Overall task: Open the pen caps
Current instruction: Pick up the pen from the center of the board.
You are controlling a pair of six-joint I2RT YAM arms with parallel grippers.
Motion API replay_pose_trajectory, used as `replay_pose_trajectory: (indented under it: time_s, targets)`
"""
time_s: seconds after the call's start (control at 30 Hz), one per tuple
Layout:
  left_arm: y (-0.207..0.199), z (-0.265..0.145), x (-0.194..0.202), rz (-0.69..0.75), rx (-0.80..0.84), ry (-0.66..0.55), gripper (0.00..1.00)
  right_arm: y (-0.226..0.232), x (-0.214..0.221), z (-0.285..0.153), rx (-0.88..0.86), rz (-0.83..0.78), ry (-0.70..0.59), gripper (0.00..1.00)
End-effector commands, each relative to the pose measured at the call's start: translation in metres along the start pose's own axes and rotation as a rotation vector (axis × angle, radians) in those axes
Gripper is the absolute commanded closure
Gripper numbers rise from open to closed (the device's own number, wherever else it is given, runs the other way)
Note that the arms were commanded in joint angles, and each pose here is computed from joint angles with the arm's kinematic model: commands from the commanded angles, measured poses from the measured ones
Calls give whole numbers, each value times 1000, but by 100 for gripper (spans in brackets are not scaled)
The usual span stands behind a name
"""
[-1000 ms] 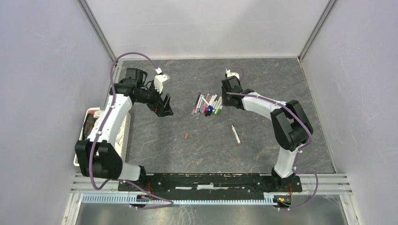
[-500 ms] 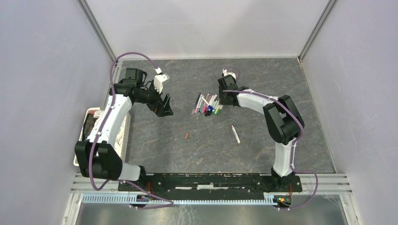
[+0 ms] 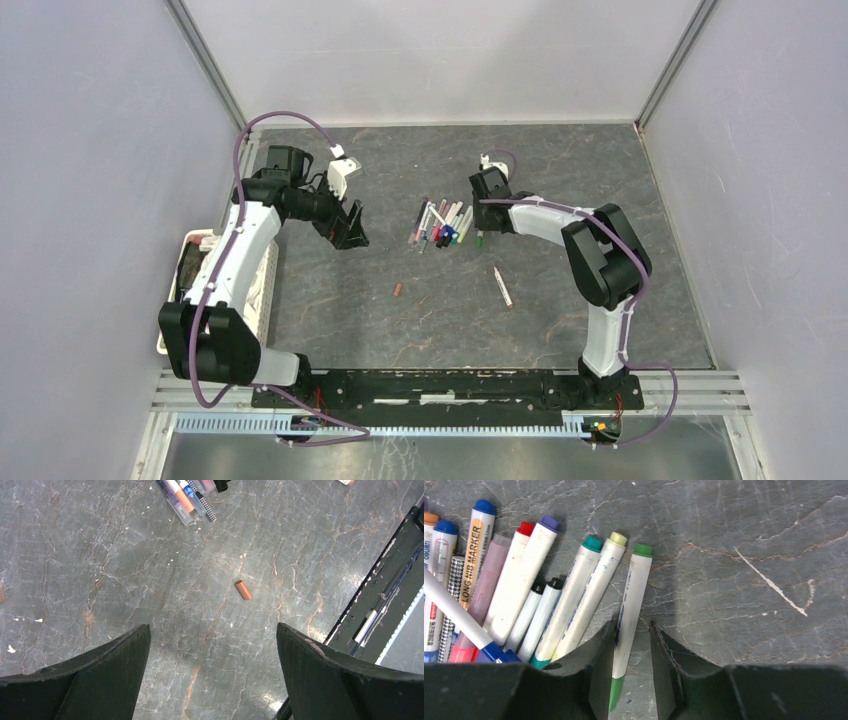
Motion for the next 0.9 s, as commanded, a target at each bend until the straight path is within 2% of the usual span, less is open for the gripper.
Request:
replay_pose_trajectory:
  time_s: [0.0, 0.1, 0.37, 0.57, 0.87]
  targets:
    - [-4, -8, -10, 59, -1, -42, 0, -27, 8, -4, 63, 11, 1, 63]
    - [-4, -7, -11, 59, 5, -46, 0, -24, 8, -2, 55, 1, 13, 66]
    - [-9, -7, -13, 29, 33, -65, 0, -9, -6, -10, 3, 50, -4, 99]
    - [-12, -2, -20, -32, 62, -114, 0, 0, -25, -59, -115, 190, -125, 100]
    - [-49, -1, -48, -70, 211, -311, 0, 79, -24, -187, -574, 388, -396, 100]
Point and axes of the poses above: each gripper's point midway between its finger pads, its own z axis out along the fingers, its own y axis along the line the jaws close on, x = y × z, the point moved 4 cm from there along -z, back along the fingers, and after that the axes turned 15 degrees about z, right-handed, at the moved point
